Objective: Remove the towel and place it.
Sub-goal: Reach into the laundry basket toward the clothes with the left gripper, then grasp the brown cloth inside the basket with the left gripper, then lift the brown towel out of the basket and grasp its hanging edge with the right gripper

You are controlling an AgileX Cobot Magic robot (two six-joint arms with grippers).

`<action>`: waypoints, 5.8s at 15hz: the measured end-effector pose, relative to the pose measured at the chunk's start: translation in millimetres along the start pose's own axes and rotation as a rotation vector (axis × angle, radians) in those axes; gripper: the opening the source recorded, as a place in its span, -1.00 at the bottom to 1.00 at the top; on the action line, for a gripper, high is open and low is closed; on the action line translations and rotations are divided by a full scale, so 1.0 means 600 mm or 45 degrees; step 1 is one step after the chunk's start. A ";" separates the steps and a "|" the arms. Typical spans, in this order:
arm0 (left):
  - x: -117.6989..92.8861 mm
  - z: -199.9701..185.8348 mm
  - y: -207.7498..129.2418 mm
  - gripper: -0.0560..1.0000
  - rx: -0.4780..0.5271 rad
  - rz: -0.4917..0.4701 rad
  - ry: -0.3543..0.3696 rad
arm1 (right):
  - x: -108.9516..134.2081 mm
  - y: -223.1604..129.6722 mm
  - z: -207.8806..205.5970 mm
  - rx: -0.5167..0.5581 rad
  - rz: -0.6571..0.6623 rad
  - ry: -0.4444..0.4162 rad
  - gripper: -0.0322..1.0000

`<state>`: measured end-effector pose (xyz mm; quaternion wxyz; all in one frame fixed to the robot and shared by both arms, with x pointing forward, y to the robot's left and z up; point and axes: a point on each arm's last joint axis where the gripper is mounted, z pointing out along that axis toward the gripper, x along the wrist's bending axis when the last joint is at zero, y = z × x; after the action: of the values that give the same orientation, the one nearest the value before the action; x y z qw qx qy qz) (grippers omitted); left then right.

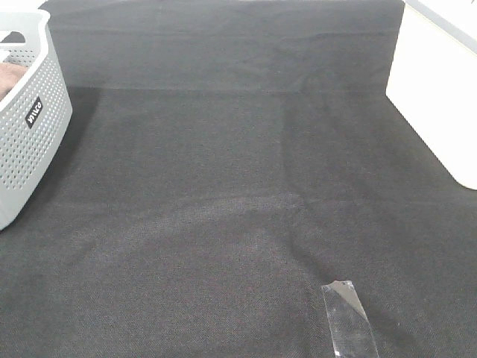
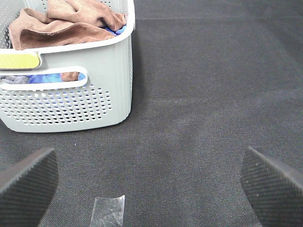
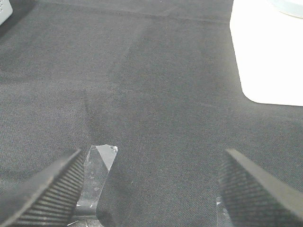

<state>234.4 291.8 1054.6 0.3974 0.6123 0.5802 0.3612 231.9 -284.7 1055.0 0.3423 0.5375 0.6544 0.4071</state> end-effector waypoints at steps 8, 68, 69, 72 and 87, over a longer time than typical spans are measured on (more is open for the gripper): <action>0.000 0.000 0.000 0.98 0.000 0.000 0.000 | 0.000 0.000 0.000 0.000 0.000 0.000 0.51; 0.142 0.549 0.407 -0.86 0.776 1.051 0.228 | 0.000 0.000 0.000 0.000 0.000 0.000 0.51; 0.123 0.530 0.423 -0.86 0.721 1.058 0.219 | 0.000 0.000 0.000 0.000 0.000 0.000 0.51; 0.063 0.469 0.453 -0.86 0.629 0.998 0.179 | 0.000 0.000 0.000 0.000 0.001 0.001 0.51; -0.162 0.319 0.520 -0.86 0.252 0.486 -0.203 | 0.036 0.137 0.185 -0.121 -0.038 0.718 0.51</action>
<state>532.9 178.4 1258.4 0.3044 0.7738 0.4530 0.3215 361.0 -237.7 1080.4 0.1776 0.3767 0.7119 0.5655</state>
